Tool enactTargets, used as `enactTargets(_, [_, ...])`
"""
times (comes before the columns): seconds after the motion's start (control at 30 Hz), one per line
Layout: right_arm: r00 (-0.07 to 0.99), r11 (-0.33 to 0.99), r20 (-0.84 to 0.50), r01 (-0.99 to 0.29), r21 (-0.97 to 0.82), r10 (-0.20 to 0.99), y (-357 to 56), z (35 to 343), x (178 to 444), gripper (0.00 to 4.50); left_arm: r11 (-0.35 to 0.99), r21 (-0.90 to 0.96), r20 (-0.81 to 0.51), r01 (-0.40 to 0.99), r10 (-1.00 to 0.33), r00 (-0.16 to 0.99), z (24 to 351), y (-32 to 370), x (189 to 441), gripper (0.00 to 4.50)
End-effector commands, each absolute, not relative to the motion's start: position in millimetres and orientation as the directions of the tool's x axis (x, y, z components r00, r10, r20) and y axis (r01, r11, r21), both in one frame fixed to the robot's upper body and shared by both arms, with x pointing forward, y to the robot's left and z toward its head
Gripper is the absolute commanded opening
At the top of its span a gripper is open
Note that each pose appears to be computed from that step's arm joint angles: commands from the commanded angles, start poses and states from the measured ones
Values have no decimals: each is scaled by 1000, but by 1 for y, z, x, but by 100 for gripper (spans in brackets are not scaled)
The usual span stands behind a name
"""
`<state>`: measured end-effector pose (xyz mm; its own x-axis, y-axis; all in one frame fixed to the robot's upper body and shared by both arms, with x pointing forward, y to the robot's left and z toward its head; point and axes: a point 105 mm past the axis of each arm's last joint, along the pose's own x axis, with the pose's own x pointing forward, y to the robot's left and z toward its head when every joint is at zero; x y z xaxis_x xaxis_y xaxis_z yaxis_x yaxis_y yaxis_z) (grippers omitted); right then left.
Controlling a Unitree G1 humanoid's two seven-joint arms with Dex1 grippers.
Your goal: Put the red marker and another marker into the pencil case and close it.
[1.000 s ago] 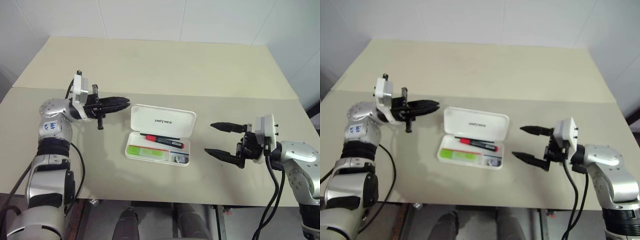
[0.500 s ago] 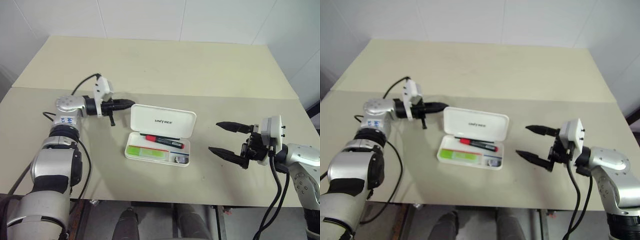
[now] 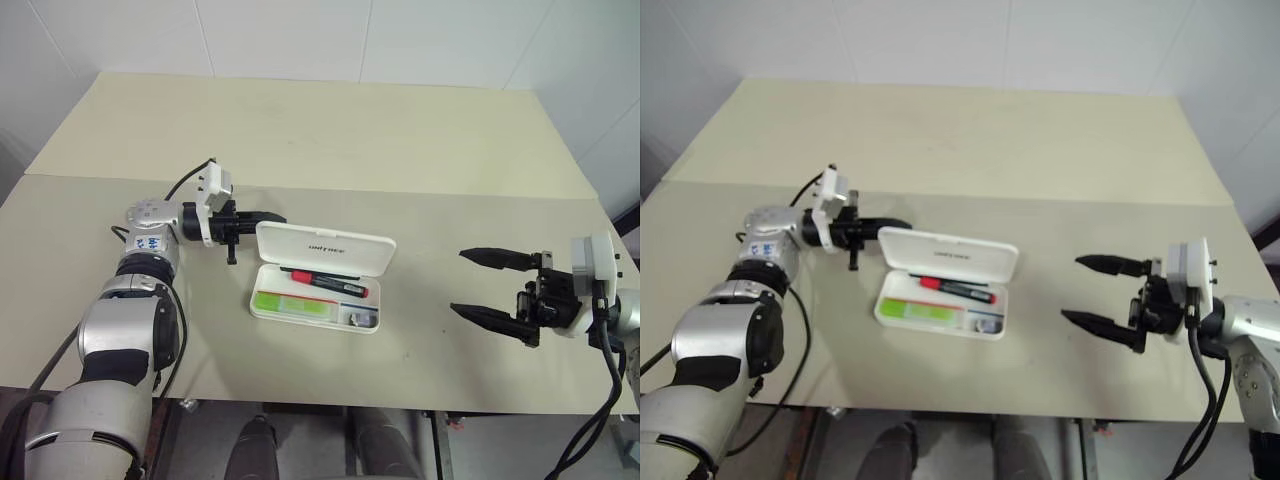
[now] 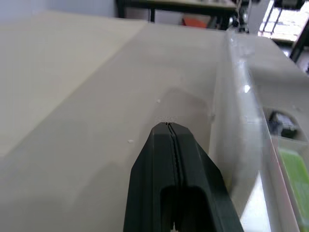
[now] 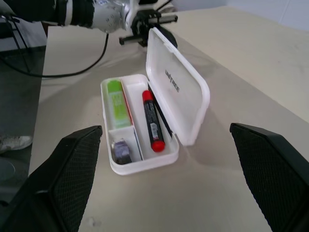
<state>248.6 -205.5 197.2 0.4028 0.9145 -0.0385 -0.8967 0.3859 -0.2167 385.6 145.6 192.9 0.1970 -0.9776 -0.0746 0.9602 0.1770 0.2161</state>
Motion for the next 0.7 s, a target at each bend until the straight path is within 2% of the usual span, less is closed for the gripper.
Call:
enactTargets(0.03, [393,373,-27,-891,-260,919,-205,207,249,450,25,248,-95,969,-994,50,202,139,370,2])
enactTargets(0.33, [366,349,-21,-902,-254,930,-196,205,254,450,-208,247,-348,946,-931,-113,176,130,344,2])
enactTargets(0.5, [370,353,-25,-901,-253,929,-197,204,251,450,-304,248,-476,920,-865,-157,165,132,337,2])
enactTargets(0.7, [372,354,-27,-902,-248,928,-196,203,248,450,-414,272,-567,869,-798,-204,154,127,331,2])
